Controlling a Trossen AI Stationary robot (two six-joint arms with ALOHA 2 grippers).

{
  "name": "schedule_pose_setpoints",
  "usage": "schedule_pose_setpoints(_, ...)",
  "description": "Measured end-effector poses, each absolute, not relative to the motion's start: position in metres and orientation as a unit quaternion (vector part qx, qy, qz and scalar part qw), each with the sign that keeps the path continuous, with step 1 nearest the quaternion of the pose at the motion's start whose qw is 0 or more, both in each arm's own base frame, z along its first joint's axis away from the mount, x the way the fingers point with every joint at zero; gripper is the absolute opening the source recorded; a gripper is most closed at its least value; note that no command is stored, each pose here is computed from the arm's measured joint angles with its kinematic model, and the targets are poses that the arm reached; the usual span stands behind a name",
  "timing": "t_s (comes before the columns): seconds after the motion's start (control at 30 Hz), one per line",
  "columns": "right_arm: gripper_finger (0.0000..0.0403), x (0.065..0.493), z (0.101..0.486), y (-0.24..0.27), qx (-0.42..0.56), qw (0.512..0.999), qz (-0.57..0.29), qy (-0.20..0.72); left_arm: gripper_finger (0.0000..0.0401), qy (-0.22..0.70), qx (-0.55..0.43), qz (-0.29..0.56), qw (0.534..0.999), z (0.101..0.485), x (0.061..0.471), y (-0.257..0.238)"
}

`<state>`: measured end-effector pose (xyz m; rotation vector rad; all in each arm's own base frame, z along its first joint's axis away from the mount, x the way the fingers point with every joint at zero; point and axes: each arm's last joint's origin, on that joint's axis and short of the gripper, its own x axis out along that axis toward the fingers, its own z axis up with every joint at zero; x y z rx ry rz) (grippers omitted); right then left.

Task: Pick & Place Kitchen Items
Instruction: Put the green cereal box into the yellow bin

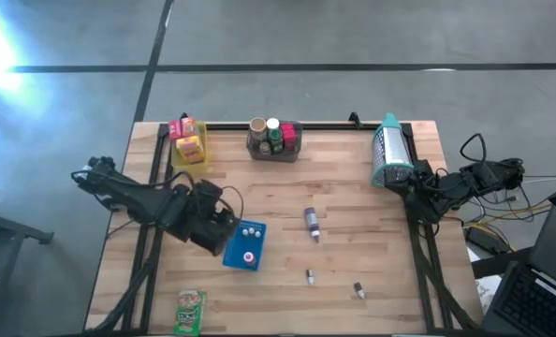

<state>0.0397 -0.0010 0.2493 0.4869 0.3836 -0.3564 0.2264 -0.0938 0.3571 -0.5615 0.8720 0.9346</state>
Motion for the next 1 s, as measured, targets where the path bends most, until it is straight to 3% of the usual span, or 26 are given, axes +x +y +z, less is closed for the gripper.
schedule_pose_setpoints(0.2,0.0008,0.04,0.249,-0.001,0.238,0.937,-0.175,0.188,0.0389,0.434,-0.29,0.432,0.736,0.346,0.214,-0.095)
schedule_pose_setpoints(0.57,0.0008,0.04,0.249,-0.001,0.238,0.937,-0.175,0.188,0.0399,0.521,-0.377,0.442,0.625,0.316,0.187,-0.105)
schedule_pose_setpoints(1.0,0.0008,0.04,0.249,-0.001,0.238,0.937,-0.174,0.188,0.04,0.489,-0.49,0.42,0.587,0.277,0.162,-0.163)
